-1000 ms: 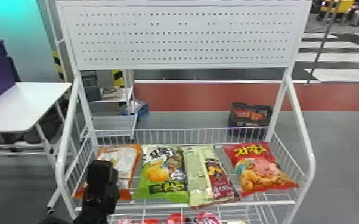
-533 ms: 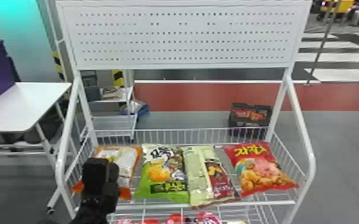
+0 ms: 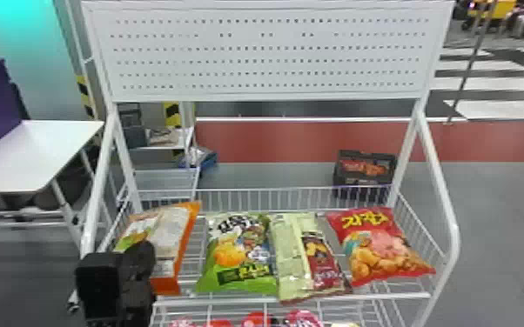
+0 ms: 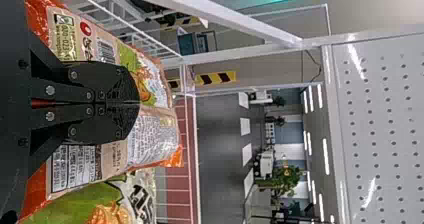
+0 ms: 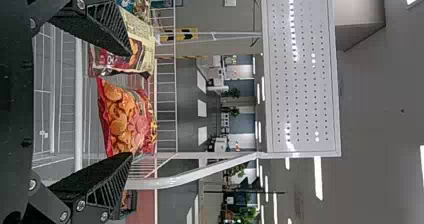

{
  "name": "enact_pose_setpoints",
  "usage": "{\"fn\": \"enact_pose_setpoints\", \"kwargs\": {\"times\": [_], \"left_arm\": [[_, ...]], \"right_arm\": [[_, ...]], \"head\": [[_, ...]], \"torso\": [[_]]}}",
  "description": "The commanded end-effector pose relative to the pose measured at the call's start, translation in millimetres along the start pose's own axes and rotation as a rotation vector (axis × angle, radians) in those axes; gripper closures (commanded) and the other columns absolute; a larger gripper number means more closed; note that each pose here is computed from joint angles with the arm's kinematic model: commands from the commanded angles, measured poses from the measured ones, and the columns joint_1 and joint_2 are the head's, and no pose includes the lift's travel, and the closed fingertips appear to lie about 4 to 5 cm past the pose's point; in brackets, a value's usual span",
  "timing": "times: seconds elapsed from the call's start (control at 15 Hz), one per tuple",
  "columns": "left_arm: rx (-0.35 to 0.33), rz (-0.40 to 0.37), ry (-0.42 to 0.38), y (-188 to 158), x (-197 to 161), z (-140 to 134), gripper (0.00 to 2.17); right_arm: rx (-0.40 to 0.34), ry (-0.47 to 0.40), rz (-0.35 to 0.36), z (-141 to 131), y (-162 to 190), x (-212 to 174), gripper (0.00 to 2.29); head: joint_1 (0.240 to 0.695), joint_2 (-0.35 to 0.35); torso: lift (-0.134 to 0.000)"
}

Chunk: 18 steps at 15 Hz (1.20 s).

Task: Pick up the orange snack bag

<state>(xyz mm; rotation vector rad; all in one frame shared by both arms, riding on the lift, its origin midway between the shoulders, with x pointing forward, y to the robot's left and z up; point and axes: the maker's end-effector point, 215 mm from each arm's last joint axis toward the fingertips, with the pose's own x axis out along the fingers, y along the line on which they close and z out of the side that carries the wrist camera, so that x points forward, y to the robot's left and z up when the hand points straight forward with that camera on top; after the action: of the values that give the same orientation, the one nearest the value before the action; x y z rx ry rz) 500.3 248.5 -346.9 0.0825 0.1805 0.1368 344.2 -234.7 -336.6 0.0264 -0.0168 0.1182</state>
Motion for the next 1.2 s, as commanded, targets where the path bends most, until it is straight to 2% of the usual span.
{"fn": "enact_pose_setpoints", "kwargs": {"times": [0.0, 0.67, 1.13], "left_arm": [[-0.018, 0.019, -0.016, 17.0, -15.3, -2.4, 1.33], [-0.157, -0.018, -0.130, 29.1, -119.7, 11.1, 1.33], [-0.197, -0.015, -0.188, 41.0, -162.7, 7.9, 1.33]], "right_arm": [[0.001, -0.001, 0.000, 0.1, 0.6, 0.2, 0.19], [0.006, 0.007, 0.003, -4.6, 2.7, 1.3, 0.19], [0.008, 0.012, 0.005, -7.1, 4.7, 1.3, 0.19]], "head": [[0.499, 0.000], [0.499, 0.000], [0.499, 0.000]], "torso": [[0.000], [0.000], [0.000]]}}
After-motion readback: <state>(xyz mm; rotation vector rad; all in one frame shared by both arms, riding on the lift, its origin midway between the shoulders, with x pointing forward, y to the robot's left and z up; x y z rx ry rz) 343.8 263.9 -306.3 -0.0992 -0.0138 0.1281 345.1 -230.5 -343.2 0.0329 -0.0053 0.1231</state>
